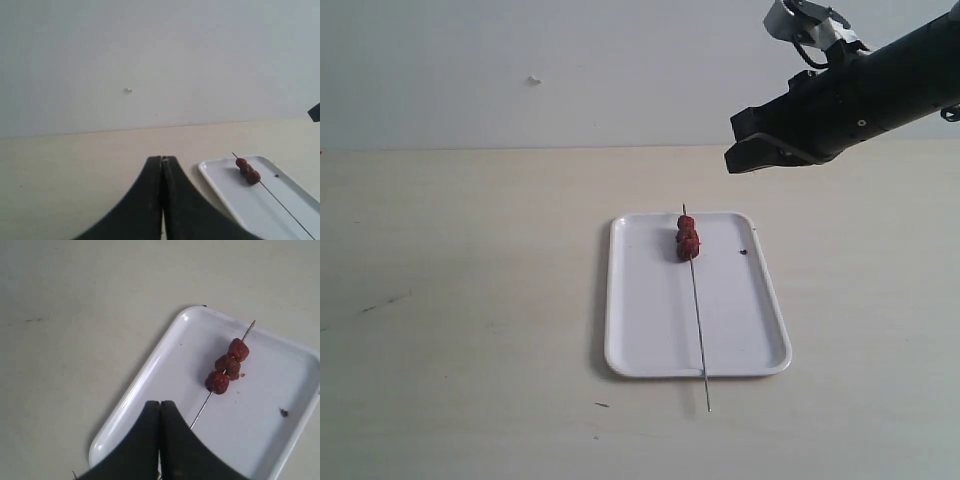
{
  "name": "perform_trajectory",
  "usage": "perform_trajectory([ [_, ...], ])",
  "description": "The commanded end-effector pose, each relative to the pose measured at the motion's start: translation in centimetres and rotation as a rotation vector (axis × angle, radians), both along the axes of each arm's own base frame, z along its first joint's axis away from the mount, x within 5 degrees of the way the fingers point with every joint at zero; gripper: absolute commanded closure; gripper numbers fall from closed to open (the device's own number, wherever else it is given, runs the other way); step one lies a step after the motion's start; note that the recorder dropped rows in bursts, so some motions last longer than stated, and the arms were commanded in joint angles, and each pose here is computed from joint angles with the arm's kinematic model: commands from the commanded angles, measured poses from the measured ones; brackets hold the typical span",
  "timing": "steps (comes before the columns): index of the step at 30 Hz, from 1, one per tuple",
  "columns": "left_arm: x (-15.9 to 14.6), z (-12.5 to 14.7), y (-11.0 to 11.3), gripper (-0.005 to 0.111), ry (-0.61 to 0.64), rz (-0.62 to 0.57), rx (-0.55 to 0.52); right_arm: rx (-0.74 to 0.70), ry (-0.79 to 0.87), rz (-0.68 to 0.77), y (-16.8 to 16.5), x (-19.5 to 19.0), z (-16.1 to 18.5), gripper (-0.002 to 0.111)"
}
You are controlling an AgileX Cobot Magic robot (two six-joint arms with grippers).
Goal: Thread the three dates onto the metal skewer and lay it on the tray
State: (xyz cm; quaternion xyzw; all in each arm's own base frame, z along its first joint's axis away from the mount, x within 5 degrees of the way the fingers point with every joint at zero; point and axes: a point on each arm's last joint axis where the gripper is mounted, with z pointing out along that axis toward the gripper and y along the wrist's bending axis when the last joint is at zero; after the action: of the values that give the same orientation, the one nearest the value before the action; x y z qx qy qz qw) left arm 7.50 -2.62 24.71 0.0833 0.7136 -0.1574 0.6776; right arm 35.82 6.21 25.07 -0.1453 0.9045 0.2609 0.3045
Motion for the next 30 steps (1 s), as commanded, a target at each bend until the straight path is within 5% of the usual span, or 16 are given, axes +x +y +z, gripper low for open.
perform_trajectory([
  [1, -1.0, -1.5, 0.2, 0.107, -0.028, -0.023, -0.03, 0.007, 0.0, -0.007, 0.0, 0.0, 0.0, 0.108],
  [7, -1.3, -2.1, 0.3, 0.107, -0.034, -0.025, -0.027, 0.007, 0.0, -0.007, 0.0, 0.0, 0.0, 0.108],
  [12, -1.6, -2.3, -0.5, 0.107, -0.073, -0.125, 0.117, 0.007, 0.0, -0.007, 0.0, 0.0, 0.0, 0.108],
  [17, -1.4, -2.4, -0.1, 0.107, -0.079, -0.076, 0.146, 0.007, 0.0, -0.007, 0.0, 0.0, 0.0, 0.108],
  [30, -1.3, -4.0, -0.1, 0.107, -0.035, -0.07, 0.121, 0.007, 0.0, -0.007, 0.0, 0.0, 0.0, 0.108],
])
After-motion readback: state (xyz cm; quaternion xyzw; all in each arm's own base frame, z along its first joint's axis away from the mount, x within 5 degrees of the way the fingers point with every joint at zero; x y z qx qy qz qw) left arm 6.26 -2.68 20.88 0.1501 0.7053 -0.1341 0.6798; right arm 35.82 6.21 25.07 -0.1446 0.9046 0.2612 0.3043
